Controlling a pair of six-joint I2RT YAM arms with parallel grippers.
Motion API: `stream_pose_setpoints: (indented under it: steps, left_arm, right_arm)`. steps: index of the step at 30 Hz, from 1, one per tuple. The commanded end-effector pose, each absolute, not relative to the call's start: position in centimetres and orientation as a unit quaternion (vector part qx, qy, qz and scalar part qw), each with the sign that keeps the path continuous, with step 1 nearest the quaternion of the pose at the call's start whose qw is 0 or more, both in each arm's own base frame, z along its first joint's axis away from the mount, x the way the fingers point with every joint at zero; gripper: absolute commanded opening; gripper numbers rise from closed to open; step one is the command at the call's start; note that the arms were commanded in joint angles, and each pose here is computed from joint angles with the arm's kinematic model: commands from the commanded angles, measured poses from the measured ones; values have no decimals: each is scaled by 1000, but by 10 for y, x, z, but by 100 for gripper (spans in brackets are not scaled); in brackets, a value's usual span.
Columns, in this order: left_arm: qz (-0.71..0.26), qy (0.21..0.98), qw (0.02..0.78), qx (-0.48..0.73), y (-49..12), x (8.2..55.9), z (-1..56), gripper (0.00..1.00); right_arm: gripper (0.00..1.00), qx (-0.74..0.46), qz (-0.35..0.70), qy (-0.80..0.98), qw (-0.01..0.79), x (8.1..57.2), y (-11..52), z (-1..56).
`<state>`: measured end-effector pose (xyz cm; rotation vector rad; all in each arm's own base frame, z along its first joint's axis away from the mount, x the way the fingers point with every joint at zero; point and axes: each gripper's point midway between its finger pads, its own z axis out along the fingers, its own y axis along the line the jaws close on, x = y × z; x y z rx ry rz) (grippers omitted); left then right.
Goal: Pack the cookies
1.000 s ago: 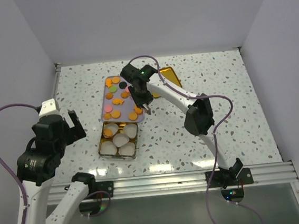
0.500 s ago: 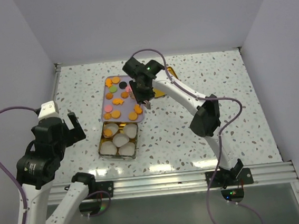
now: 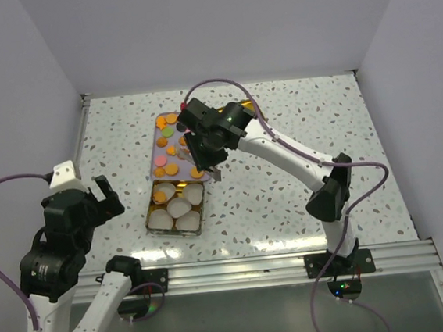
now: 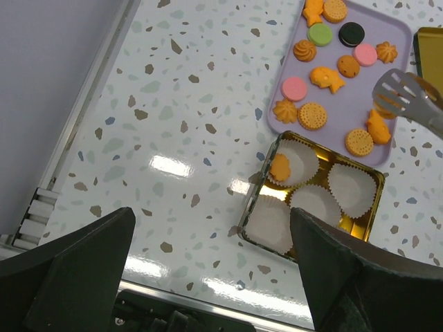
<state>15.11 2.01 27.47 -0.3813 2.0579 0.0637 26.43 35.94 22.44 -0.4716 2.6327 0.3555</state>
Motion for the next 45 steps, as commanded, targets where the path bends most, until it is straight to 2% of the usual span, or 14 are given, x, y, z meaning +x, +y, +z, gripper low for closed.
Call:
stream_pose_setpoints:
  steps: [1,9,18,29,38,45]
  left_arm:
    - [13,840,521,-150,16,156,281,100]
    - [1,838,527,-138,12,154,280,100]
    - [-12,831,541,-130,10,148,283,100]
    - [-20,829,546,-122,8,145,286,100]
    - [-22,830,545,-118,7,144,287,100]
    - [-23,831,543,-116,6,145,285,100]
  right_arm:
    - [31,-164,174,940,245,232,368,258]
    - [31,-153,184,944,226,180,359,238]
    - [30,-159,166,951,204,146,363,209]
    - [33,-152,133,951,234,161,365,211]
    - [47,-161,103,953,235,167,363,201]
    - [49,-163,90,951,249,173,361,206]
